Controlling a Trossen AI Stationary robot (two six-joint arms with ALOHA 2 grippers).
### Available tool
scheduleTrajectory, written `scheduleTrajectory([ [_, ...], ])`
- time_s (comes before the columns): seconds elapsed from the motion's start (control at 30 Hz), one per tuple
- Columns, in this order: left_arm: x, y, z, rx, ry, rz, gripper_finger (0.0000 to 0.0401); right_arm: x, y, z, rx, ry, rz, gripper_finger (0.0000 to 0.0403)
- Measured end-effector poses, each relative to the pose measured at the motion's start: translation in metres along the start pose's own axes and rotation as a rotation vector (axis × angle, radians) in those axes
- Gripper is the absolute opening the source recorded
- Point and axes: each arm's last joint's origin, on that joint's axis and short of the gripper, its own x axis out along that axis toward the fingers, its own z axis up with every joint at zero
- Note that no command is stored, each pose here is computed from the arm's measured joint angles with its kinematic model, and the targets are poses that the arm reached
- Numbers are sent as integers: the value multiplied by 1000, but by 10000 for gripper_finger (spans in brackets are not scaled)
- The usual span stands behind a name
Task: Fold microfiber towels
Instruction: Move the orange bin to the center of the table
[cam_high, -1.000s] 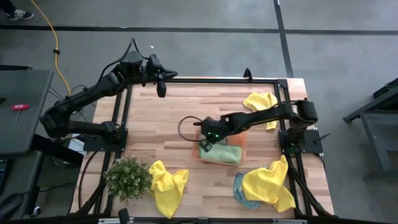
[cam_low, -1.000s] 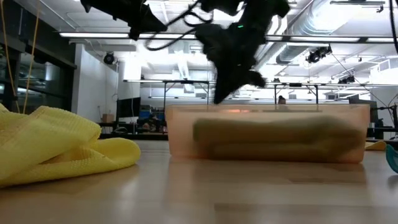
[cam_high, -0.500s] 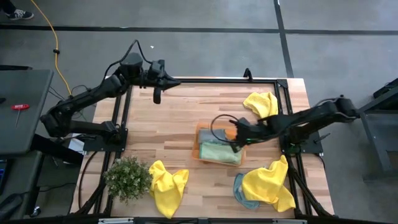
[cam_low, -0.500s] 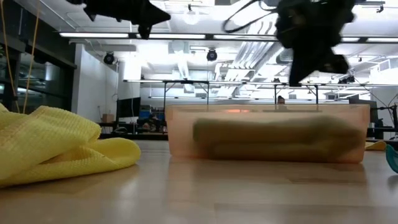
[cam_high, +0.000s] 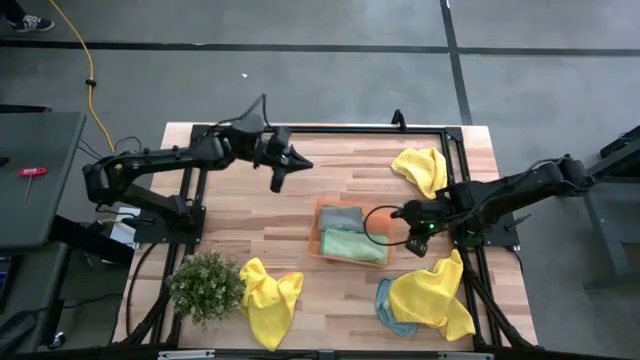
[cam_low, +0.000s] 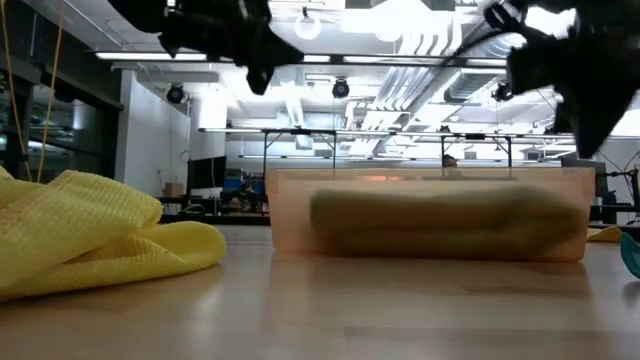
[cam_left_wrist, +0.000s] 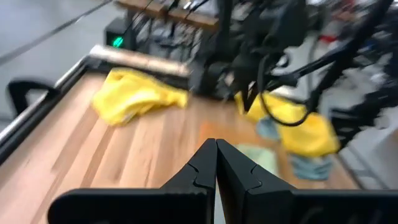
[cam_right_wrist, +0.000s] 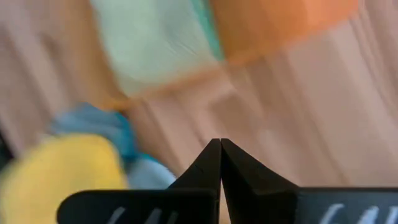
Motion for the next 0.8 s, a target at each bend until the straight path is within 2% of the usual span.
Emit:
scheduleTrajectory([
  [0.13,7,-2,-10,-32,90,119,0,10,-14,-7,-71,56,-59,0],
  [0.27,5,-7,-20,-41,284,226,0,26,-28,-6,-103,16,-71,0],
  [0.37,3,-9,-31,-19,425,264,0,36,-37,-4,-97,-37,-73,0],
  [0.57,17,0,-61,-67,635,262,0,41,-46,5,-63,-131,-44,0],
  [0.7,38,4,-84,-98,715,179,0,39,-45,14,-29,-201,7,0],
  [0.8,50,5,-100,-109,775,138,0,39,-48,18,-3,-236,-16,0],
])
